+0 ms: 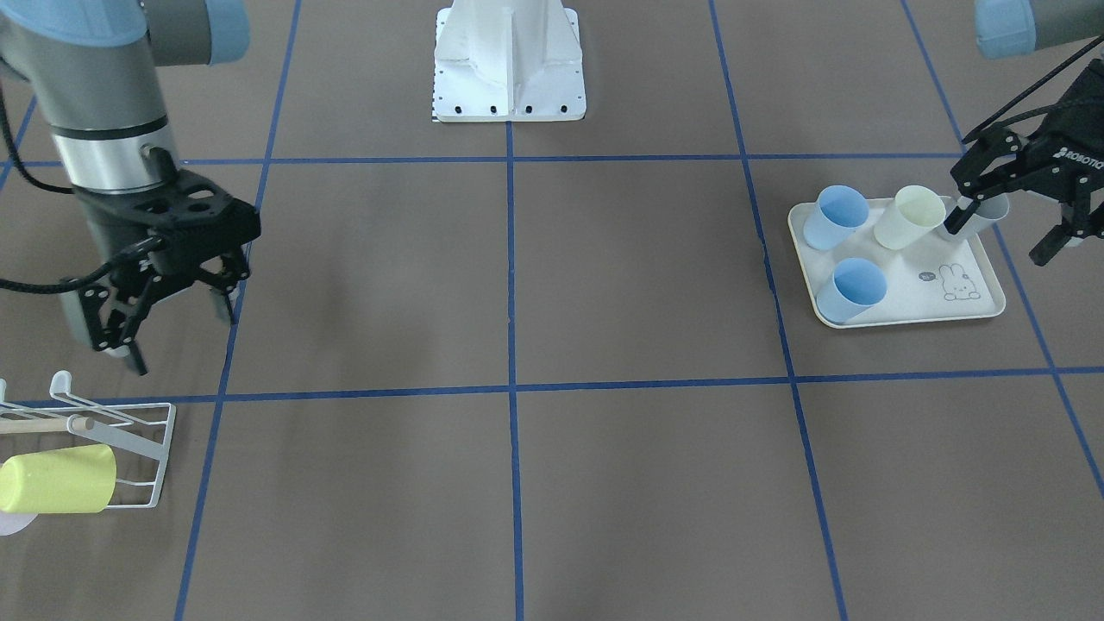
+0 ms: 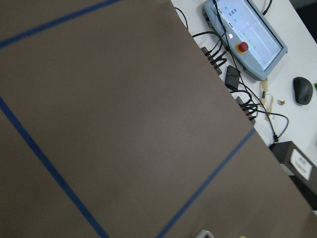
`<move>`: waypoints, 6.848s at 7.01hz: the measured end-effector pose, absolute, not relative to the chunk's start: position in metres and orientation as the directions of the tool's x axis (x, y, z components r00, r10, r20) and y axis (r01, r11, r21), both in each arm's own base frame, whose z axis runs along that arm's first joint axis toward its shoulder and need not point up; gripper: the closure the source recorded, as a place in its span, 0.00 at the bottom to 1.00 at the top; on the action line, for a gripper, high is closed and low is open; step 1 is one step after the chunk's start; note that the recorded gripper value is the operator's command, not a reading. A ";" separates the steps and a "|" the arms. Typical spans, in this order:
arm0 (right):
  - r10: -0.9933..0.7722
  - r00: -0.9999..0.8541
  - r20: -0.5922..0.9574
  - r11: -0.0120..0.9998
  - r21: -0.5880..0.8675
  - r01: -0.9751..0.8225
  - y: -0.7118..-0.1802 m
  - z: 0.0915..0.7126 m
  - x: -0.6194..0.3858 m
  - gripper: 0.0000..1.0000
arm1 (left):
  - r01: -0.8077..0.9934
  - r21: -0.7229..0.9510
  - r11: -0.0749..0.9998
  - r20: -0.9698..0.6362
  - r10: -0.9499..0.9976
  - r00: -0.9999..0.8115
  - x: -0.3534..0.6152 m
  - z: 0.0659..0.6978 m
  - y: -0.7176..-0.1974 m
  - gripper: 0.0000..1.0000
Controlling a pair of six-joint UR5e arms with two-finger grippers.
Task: Transfer IKEA cup to right arm and place on rack
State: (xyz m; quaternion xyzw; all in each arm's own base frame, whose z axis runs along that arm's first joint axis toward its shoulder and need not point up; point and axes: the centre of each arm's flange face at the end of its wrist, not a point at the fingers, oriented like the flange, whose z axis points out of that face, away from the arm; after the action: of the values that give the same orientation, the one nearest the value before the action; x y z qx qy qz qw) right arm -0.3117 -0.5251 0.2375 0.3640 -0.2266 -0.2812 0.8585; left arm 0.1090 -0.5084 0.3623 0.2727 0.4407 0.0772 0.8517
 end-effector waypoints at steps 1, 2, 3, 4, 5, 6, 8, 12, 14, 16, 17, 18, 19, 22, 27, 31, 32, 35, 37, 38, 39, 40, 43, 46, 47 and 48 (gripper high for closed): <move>-0.602 0.717 0.351 0.627 0.764 0.152 -0.498 0.220 -0.346 0.01 | 0.096 0.529 0.843 -0.692 0.363 0.623 0.125 0.372 -0.505 0.00; -0.587 0.659 0.470 0.647 0.762 0.033 -0.473 0.204 -0.372 0.01 | 0.089 0.515 0.853 -0.685 0.347 0.641 0.141 0.382 -0.503 0.00; -0.574 0.598 0.559 0.672 0.739 -0.046 -0.453 0.189 -0.391 0.01 | 0.077 0.492 0.867 -0.688 0.333 0.645 0.157 0.394 -0.499 0.00; -0.567 0.556 0.608 0.691 0.718 -0.080 -0.439 0.178 -0.403 0.01 | 0.066 0.476 0.877 -0.691 0.326 0.646 0.169 0.408 -0.496 0.00; -0.568 0.533 0.627 0.700 0.709 -0.088 -0.430 0.173 -0.411 0.01 | 0.059 0.471 0.880 -0.683 0.321 0.656 0.180 0.428 -0.494 0.00; -0.571 0.522 0.634 0.702 0.706 -0.090 -0.425 0.171 -0.416 0.01 | 0.055 0.476 0.878 -0.669 0.321 0.670 0.191 0.452 -0.492 0.00; -0.573 0.516 0.637 0.704 0.705 -0.089 -0.422 0.170 -0.419 0.01 | 0.050 0.481 0.875 -0.666 0.328 0.670 0.214 0.494 -0.487 0.00; -0.572 0.518 0.636 0.705 0.704 -0.086 -0.420 0.174 -0.418 0.01 | 0.048 0.488 0.871 -0.696 0.356 0.624 0.236 0.530 -0.458 0.79; -0.573 0.517 0.636 0.705 0.704 -0.085 -0.419 0.174 -0.419 0.01 | 0.053 0.491 0.870 -0.700 0.357 0.618 0.235 0.532 -0.455 1.00; -0.573 0.517 0.636 0.705 0.704 -0.085 -0.419 0.173 -0.419 0.01 | 0.055 0.493 0.868 -0.704 0.361 0.612 0.235 0.528 -0.454 1.00; -0.574 0.516 0.636 0.704 0.705 -0.086 -0.419 0.172 -0.420 0.01 | 0.054 0.494 0.868 -0.705 0.363 0.609 0.234 0.527 -0.454 1.00; -0.578 0.510 0.636 0.700 0.709 -0.091 -0.419 0.169 -0.421 0.01 | 0.058 0.499 0.865 -0.704 0.365 0.610 0.232 0.525 -0.455 1.00; -0.591 0.495 0.637 0.687 0.719 -0.105 -0.418 0.167 -0.421 0.01 | 0.073 0.508 0.858 -0.700 0.362 0.616 0.224 0.521 -0.460 1.00; -0.669 0.391 0.633 0.618 0.765 -0.181 -0.406 0.163 -0.434 0.02 | 0.132 0.542 0.830 -0.735 0.392 0.554 0.162 0.472 -0.488 1.00; -0.886 0.295 0.359 0.309 0.929 -0.201 -0.372 0.162 -0.460 0.04 | 0.254 0.225 0.940 -0.970 0.194 0.144 0.177 0.270 -0.479 1.00; -0.925 0.319 0.206 0.152 0.971 -0.187 -0.369 0.153 -0.458 0.01 | 0.115 0.123 0.986 -0.991 0.128 -0.038 0.266 0.178 -0.430 1.00; -0.929 0.313 0.198 0.134 0.968 -0.213 -0.367 0.152 -0.457 0.01 | 0.101 0.125 0.987 -0.990 0.130 -0.049 0.282 0.172 -0.421 1.00; -0.933 0.302 0.195 0.121 0.962 -0.246 -0.362 0.151 -0.455 0.02 | 0.084 0.131 0.988 -0.989 0.136 -0.064 0.302 0.164 -0.411 1.00; -0.934 0.298 0.197 0.122 0.960 -0.253 -0.361 0.148 -0.454 0.02 | 0.086 0.127 0.988 -0.989 0.133 -0.064 0.308 0.165 -0.409 1.00; -0.935 0.296 0.198 0.123 0.959 -0.254 -0.359 0.148 -0.455 0.02 | 0.087 0.126 0.988 -0.989 0.131 -0.063 0.310 0.165 -0.408 1.00; -0.936 0.292 0.198 0.123 0.959 -0.256 -0.357 0.147 -0.456 0.02 | 0.090 0.124 0.988 -0.990 0.130 -0.062 0.312 0.166 -0.409 1.00; -0.936 0.289 0.199 0.124 0.958 -0.258 -0.356 0.146 -0.456 0.02 | 0.097 0.121 0.988 -0.990 0.127 -0.059 0.315 0.167 -0.409 1.00; -0.937 0.286 0.203 0.128 0.957 -0.260 -0.355 0.146 -0.457 0.07 | 0.104 0.114 0.988 -0.991 0.120 -0.054 0.324 0.169 -0.406 1.00; -0.937 0.283 0.205 0.130 0.957 -0.261 -0.354 0.145 -0.457 0.15 | 0.105 0.110 0.988 -0.992 0.116 -0.049 0.325 0.172 -0.406 1.00; -0.937 0.282 0.205 0.130 0.956 -0.261 -0.354 0.145 -0.457 0.15 | 0.105 0.109 0.988 -0.992 0.115 -0.049 0.325 0.173 -0.405 1.00; -0.937 0.282 0.205 0.130 0.956 -0.262 -0.353 0.145 -0.457 0.15 | 0.108 0.109 0.988 -0.992 0.114 -0.048 0.325 0.174 -0.406 1.00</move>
State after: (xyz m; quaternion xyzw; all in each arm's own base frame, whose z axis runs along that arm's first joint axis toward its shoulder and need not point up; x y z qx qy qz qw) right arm -0.4566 -0.3535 0.1449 0.5833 -0.5140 -0.3079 0.5484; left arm 0.3246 -0.4057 0.1736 0.0767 0.7237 0.0023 0.6858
